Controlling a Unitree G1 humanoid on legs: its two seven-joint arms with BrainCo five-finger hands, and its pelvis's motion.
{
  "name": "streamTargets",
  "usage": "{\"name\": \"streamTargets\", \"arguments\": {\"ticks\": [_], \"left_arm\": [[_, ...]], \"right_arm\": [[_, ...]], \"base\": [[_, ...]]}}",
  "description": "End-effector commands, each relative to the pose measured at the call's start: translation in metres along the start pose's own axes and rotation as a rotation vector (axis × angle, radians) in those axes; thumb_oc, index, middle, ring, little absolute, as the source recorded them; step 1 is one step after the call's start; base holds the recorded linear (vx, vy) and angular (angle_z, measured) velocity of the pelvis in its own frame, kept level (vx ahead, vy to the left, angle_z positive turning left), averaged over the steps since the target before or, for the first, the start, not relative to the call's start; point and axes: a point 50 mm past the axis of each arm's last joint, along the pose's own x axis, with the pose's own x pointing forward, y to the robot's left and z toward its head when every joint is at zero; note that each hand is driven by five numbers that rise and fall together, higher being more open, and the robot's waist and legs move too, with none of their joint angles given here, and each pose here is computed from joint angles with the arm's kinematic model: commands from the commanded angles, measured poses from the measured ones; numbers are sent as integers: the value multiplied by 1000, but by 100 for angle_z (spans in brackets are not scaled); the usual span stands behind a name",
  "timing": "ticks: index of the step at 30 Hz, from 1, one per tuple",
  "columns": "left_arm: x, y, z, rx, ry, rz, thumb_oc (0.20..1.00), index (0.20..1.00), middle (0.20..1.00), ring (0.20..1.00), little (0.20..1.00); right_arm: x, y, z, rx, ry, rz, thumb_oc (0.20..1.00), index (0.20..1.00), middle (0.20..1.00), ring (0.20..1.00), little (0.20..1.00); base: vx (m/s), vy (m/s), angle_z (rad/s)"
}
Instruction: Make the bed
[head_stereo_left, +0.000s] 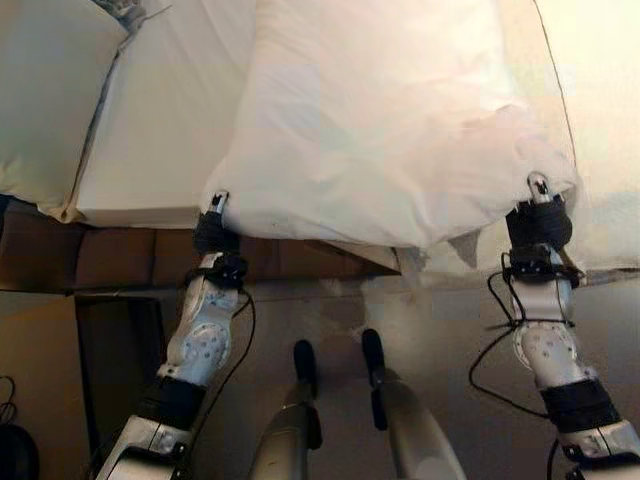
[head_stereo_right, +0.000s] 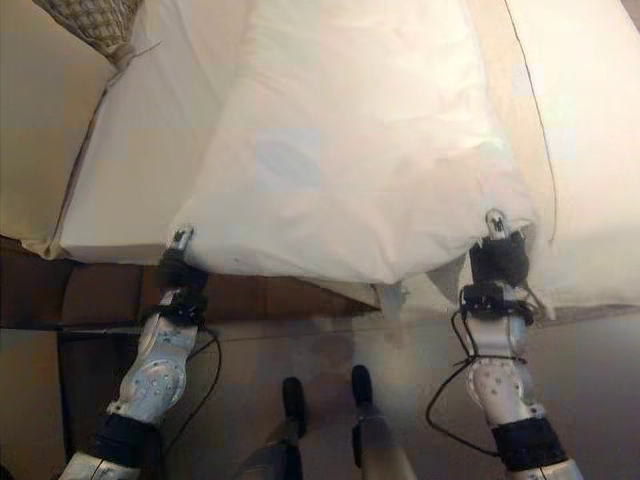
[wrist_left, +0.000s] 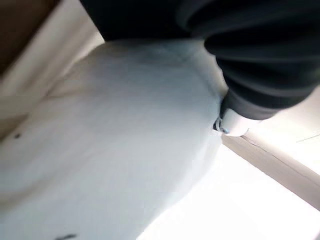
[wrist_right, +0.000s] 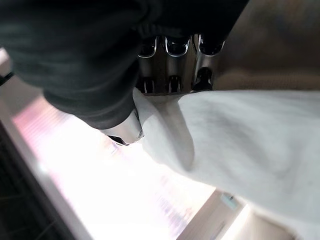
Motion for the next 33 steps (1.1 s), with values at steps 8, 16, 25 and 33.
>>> {"name": "streamTargets", "arguments": {"ticks": [8,16,25,33], "left_arm": [[-65,111,-23,160,31,461,200,200,200,200,200],[-113,172,-83,408,391,669,200,200,200,200,200],[-161,195,-114,403,613,910,200,200,200,200,200],[-185,190,-136,427,837,738,1000,1000,1000,1000,1000]], "right_arm": [[-85,-127,-62,-81,322,-455,200,200,200,200,200],[-141,-184,-93,-248,580,-720,200,200,200,200,200],[-178,-199,-107,-420,833,-822,1000,1000,1000,1000,1000],[-203,-209,-103,-478,950,-883,1000,1000,1000,1000,1000]], "base": [[5,-5,1],[26,-11,6],[18,10,1],[34,9,3]]}}
